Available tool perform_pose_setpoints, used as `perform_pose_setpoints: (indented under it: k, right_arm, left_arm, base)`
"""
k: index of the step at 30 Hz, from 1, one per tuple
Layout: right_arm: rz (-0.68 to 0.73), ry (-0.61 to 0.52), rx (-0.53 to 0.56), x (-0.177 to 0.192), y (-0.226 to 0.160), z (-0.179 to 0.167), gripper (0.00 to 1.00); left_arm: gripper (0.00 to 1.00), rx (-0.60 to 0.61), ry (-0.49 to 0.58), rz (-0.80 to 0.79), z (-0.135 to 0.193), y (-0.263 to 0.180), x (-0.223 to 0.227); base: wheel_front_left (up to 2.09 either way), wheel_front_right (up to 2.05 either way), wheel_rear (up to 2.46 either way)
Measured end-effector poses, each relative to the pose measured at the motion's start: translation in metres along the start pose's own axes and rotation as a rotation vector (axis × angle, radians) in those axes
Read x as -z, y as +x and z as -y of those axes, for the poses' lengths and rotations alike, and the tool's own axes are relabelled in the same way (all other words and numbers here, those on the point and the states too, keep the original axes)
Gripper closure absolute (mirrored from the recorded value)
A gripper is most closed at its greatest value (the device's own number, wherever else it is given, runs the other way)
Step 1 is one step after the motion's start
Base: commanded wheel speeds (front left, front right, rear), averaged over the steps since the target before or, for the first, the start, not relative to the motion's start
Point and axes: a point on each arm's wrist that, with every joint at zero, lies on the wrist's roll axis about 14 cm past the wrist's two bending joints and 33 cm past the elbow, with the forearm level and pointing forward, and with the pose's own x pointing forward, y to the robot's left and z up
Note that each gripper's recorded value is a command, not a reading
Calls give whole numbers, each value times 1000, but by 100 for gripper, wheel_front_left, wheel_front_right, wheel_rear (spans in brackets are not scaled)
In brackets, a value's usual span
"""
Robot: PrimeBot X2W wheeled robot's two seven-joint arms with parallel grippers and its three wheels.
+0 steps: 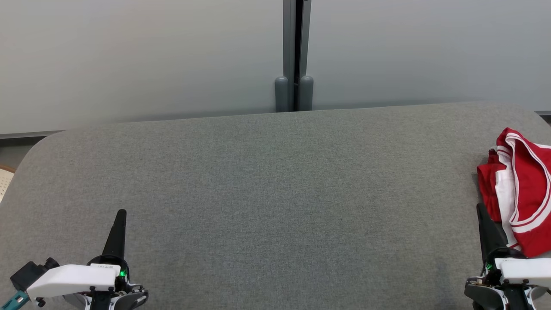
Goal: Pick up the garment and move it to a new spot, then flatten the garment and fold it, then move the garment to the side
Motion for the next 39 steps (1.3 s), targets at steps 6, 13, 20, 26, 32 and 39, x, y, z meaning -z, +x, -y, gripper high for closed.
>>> perform_pose_setpoints:
  k: [6,13,20,26,32,39]
  right_arm:
    - [8,49,-2,-2,2,0,100]
    - [15,92,-4,-4,4,0,100]
    - [21,143,-4,-5,6,1,100]
    - [29,186,-5,-7,9,1,100]
    - [36,223,-6,-8,10,2,100]
    - [37,227,-7,-9,10,1,100]
  left_arm:
    - [100,20,-47,3,5,4,-1]
    - [100,29,-90,5,5,6,-2]
    - [100,45,-141,10,9,9,-3]
    - [100,53,-181,13,9,11,-3]
    - [100,64,-222,16,11,13,-4]
    - [100,68,-225,18,12,14,-5]
  base:
    - [0,0,0]
    - [0,0,0]
    - [0,0,0]
    - [0,0,0]
    - [0,0,0]
    - [0,0,0]
